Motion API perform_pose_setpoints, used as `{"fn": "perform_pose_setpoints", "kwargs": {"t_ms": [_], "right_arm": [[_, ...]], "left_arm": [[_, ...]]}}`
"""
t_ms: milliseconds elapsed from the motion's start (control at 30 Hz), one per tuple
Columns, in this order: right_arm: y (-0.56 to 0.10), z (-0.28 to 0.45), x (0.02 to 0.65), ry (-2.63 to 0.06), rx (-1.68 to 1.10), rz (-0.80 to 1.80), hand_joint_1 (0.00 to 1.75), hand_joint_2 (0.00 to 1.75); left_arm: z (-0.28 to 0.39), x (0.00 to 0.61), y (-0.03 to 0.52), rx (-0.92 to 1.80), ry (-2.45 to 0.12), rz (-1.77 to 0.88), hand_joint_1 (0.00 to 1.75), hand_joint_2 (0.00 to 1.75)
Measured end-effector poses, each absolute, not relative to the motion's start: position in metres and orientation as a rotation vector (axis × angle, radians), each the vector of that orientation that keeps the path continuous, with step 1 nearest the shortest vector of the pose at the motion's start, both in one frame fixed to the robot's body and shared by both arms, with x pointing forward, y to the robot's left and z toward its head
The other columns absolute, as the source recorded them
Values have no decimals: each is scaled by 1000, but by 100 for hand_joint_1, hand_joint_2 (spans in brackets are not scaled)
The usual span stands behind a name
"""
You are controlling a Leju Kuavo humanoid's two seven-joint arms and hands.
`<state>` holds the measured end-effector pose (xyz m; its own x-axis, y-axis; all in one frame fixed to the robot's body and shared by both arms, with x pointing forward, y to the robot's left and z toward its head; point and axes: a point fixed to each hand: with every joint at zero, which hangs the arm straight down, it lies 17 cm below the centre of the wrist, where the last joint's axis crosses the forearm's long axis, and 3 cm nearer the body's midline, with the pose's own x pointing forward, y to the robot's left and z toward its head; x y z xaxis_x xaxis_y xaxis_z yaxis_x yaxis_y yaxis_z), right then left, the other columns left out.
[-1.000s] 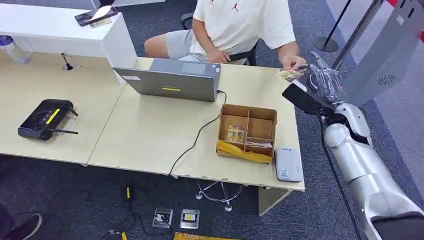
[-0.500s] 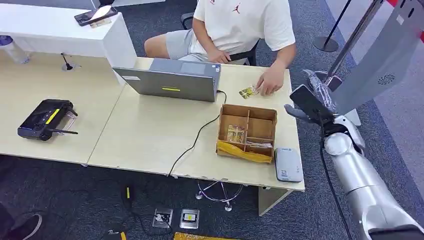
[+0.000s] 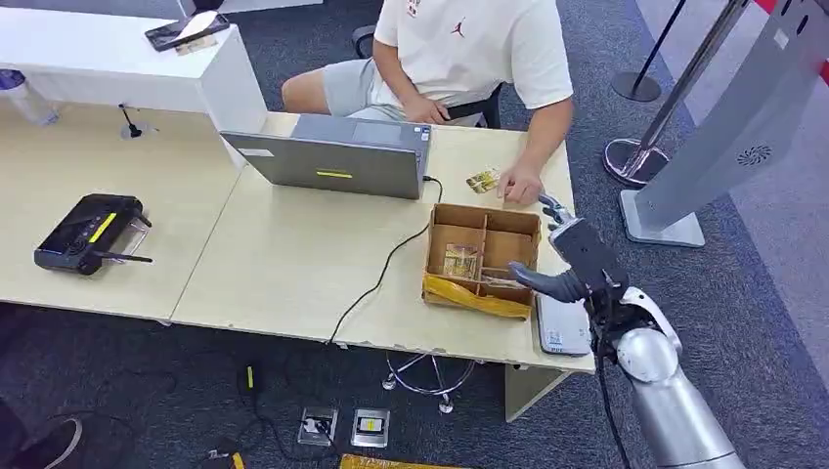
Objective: Pass the card to the sensor for recognition and then transmit it.
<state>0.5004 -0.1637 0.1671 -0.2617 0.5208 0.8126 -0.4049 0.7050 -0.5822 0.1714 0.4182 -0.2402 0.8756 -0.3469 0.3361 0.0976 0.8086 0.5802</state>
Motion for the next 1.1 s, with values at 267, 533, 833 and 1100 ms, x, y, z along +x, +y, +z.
{"fn": "perform_pose_setpoints", "kwargs": {"t_ms": [267,533,833,1100], "right_arm": [[-161,190,489,-1681,-192,984,0,175],[-185,198,503,-1693,-411,1012,0,175],[-209,182,513,-1560,-672,1148,0,175],[-207,155,503,-1453,-687,1259,0,175]], "left_arm": [[-240,171,418,586,-447,-238,0,175],[-240,171,418,588,-447,-237,0,175],[-240,171,418,584,-448,-241,0,175],[-241,171,415,579,-447,-237,0,175]]}}
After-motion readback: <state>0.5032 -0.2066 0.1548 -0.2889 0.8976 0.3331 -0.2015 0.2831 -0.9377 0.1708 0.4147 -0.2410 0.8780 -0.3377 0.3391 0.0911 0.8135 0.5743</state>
